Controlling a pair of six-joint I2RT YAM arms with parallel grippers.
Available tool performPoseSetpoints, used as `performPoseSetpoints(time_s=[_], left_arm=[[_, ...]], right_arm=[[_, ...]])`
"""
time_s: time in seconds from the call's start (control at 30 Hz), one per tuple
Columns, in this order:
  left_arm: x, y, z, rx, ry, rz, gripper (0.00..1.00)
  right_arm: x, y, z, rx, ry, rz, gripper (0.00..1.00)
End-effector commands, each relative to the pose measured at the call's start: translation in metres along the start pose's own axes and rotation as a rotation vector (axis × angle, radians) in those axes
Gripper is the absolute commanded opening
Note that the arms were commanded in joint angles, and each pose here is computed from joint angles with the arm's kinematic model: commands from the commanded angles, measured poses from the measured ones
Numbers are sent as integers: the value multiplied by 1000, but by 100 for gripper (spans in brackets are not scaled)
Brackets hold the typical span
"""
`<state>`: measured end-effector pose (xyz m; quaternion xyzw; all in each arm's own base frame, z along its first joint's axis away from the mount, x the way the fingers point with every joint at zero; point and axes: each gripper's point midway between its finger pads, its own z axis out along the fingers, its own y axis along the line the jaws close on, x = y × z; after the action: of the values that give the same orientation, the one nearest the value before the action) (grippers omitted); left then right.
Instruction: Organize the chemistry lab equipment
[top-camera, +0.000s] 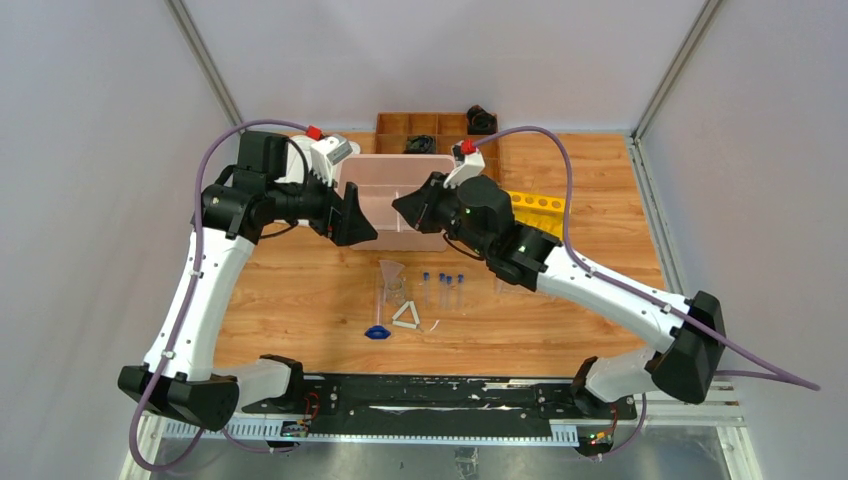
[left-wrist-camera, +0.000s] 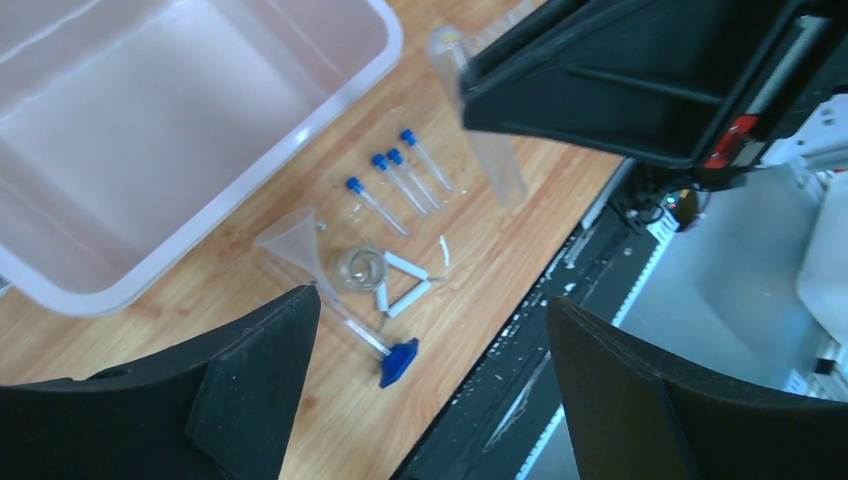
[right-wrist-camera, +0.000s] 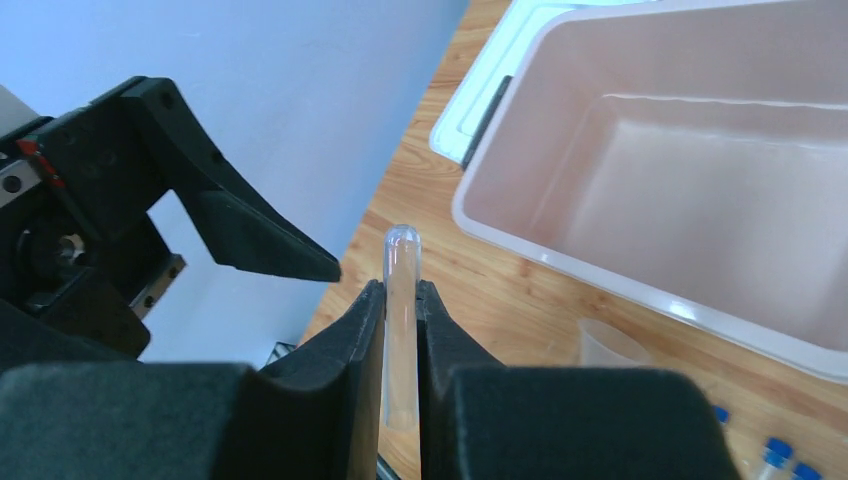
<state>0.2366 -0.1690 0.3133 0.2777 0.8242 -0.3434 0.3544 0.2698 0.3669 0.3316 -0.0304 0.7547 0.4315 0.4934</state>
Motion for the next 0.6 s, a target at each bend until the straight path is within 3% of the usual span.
performPoseSetpoints(time_s=[0.0, 0.47, 0.57], left_arm=[[-7, -25, -4, 122, -27, -15, 87], [-1, -22, 8, 171, 13, -63, 65], [-1, -22, 8, 170, 13, -62, 55]], right_arm=[[-20, 45, 6, -116, -75, 81, 0], [-13, 77, 20, -187, -73, 97, 0], [-11, 79, 20, -193, -68, 95, 0]])
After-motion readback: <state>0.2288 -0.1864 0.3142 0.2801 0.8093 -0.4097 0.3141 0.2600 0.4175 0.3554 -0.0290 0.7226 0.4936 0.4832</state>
